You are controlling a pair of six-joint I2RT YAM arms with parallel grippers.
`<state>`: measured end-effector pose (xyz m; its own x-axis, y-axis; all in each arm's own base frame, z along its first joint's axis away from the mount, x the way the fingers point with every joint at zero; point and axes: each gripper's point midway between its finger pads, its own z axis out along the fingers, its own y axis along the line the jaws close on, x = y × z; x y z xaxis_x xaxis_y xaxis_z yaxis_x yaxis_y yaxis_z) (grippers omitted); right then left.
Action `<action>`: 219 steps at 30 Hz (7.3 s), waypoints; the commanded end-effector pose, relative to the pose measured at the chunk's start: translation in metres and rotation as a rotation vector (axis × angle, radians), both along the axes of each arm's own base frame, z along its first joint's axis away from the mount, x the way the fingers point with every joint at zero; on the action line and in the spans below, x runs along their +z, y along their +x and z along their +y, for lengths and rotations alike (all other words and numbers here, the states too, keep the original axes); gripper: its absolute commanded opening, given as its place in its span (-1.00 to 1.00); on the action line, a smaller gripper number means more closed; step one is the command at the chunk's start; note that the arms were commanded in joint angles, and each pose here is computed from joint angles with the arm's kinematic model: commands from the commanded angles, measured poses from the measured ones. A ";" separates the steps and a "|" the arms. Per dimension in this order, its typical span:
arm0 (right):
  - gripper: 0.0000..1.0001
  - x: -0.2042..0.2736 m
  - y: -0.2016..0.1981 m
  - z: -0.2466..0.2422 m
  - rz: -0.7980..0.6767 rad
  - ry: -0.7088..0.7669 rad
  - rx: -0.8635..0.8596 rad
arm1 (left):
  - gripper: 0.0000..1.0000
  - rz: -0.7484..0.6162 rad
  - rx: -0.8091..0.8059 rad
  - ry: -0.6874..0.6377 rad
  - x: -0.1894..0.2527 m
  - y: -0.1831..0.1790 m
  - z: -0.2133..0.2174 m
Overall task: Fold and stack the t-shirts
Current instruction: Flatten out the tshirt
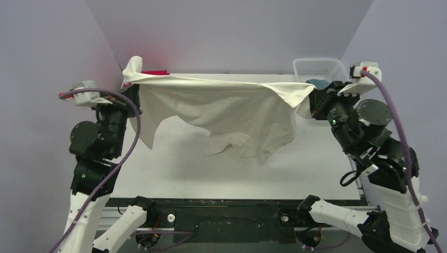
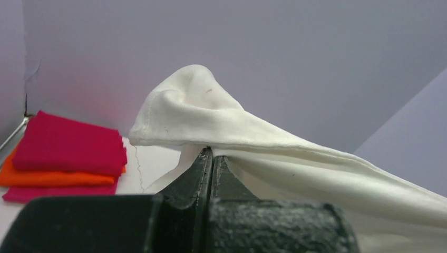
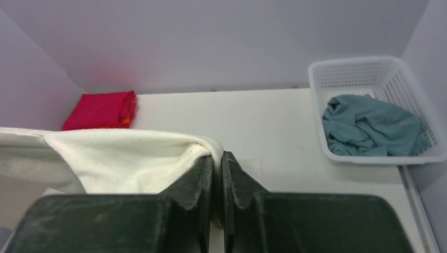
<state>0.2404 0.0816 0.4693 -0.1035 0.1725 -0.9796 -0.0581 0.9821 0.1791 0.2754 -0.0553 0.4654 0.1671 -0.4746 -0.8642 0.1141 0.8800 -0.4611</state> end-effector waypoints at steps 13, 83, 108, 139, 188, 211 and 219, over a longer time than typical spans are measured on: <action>-1.00 0.164 -0.096 -0.050 -0.398 0.117 0.182 | -1.00 -0.393 -0.179 -0.047 0.133 -0.169 0.013; 0.95 -0.464 0.078 -0.023 1.062 0.098 -0.369 | 0.52 1.245 0.188 -0.255 -0.442 0.050 0.027; 0.98 -0.364 0.051 -0.057 0.840 0.154 -0.423 | 0.15 1.303 0.226 -0.143 -0.454 0.018 0.002; 0.31 -0.455 -0.105 -0.057 1.206 0.197 -0.528 | -1.00 1.218 0.152 -0.071 -0.438 -0.001 -0.010; -1.00 0.119 -0.029 -0.074 -0.239 0.301 -0.178 | -1.00 -0.046 0.066 -0.202 0.116 -0.027 0.023; -1.00 0.236 -0.147 -0.077 -0.709 0.320 0.027 | -1.00 -0.324 -0.069 -0.202 0.193 -0.177 0.038; -1.00 0.174 -0.038 -0.078 -0.464 0.219 -0.148 | -1.00 -0.063 0.029 -0.210 0.113 -0.061 0.036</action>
<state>0.1363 0.0117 0.6631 0.3944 0.4288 -0.8127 -0.2076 0.9032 0.3758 0.1358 -0.0188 0.6276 0.3400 -0.6292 -0.6989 0.2478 0.7769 -0.5789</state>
